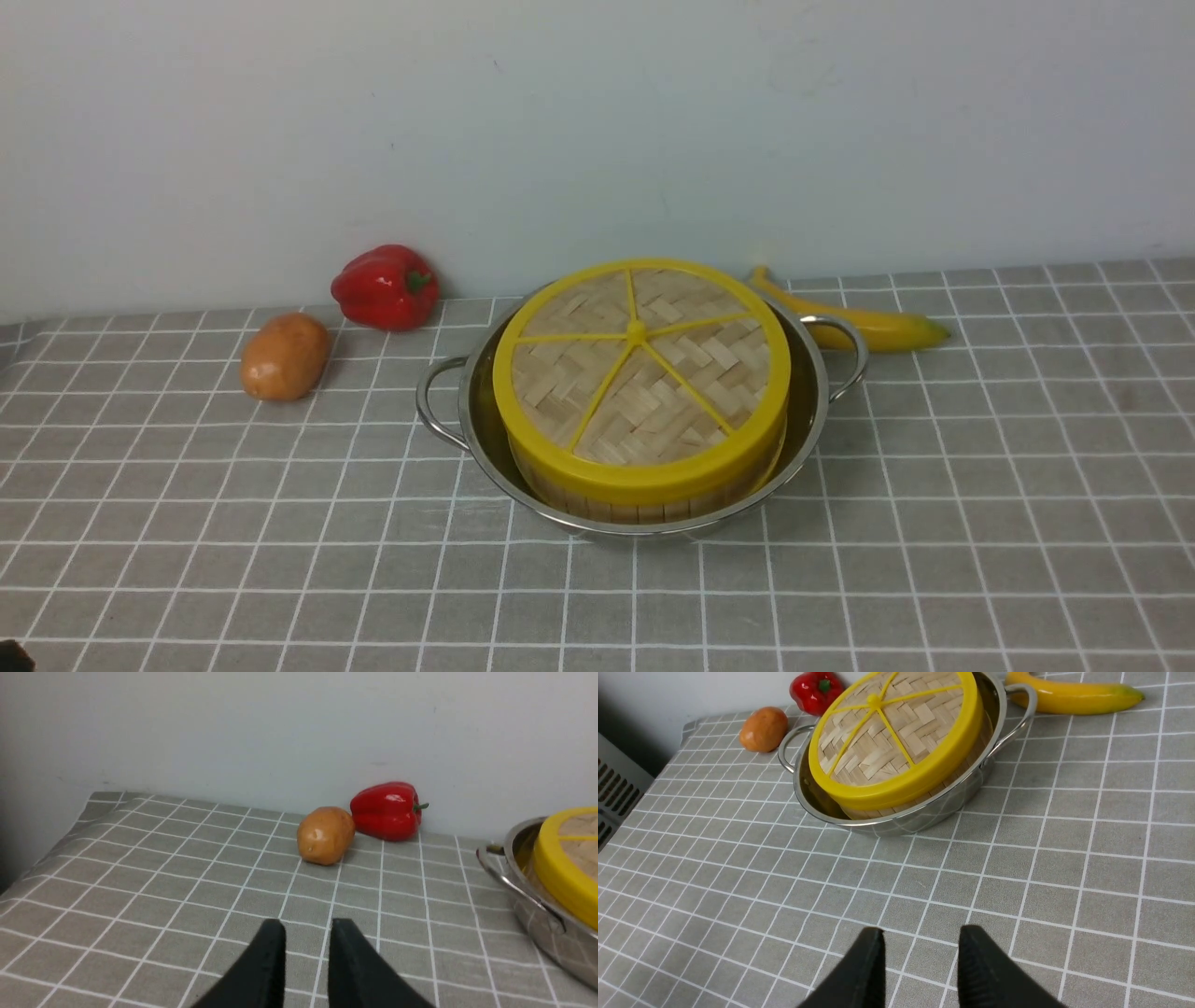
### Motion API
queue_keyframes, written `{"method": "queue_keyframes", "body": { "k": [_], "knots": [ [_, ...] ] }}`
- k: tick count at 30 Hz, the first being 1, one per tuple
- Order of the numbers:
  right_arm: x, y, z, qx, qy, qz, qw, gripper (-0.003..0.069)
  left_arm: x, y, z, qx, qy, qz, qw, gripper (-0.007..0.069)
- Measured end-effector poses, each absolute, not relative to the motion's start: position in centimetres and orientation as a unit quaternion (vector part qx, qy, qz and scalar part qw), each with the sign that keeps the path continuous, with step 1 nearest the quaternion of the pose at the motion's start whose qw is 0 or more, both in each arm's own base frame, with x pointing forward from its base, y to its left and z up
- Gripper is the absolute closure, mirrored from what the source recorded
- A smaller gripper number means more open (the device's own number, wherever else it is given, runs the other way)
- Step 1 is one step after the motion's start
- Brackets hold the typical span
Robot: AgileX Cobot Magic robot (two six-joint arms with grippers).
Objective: Place the steamer in the pot on the grey tablecloth, and put the lid on the steamer.
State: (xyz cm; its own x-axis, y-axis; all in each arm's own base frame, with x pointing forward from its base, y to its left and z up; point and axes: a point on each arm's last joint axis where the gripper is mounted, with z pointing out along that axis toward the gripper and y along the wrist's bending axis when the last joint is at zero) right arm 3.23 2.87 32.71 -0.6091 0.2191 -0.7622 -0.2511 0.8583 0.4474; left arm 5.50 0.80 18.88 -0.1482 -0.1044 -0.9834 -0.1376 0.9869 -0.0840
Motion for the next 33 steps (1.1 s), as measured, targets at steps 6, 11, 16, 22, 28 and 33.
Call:
{"method": "queue_keyframes", "body": {
  "k": [6, 11, 16, 22, 28, 33],
  "knots": [
    [3.2, 2.9, 32.7, -0.009, 0.857, 0.266, 0.442, 0.0419, 5.5, 0.4, 18.8, -0.002, 0.763, 0.052, 0.644, 0.0477],
    [3.2, 2.9, 32.7, -0.009, 0.857, 0.266, 0.442, 0.0419, 5.5, 0.4, 18.8, 0.055, 0.761, 0.097, 0.639, 0.0469],
    [3.2, 2.9, 32.7, -0.009, 0.857, 0.266, 0.442, 0.0419, 5.5, 0.4, 18.8, 0.072, 0.760, 0.111, 0.637, 0.0463],
    [3.2, 2.9, 32.7, -0.009, 0.857, 0.266, 0.442, 0.0419, 5.5, 0.4, 18.8, 0.074, 0.760, 0.113, 0.636, 0.0456],
    [3.8, 2.3, 33.0, 0.006, 0.845, 0.223, 0.486, 0.0419, 5.5, 0.4, 18.8, 0.074, 0.760, 0.113, 0.636, 0.0445],
    [5.6, 0.9, 33.5, 0.033, 0.772, 0.113, 0.624, 0.0419, 5.5, 0.4, 18.8, 0.074, 0.760, 0.113, 0.636, 0.0437]
  ]
}}
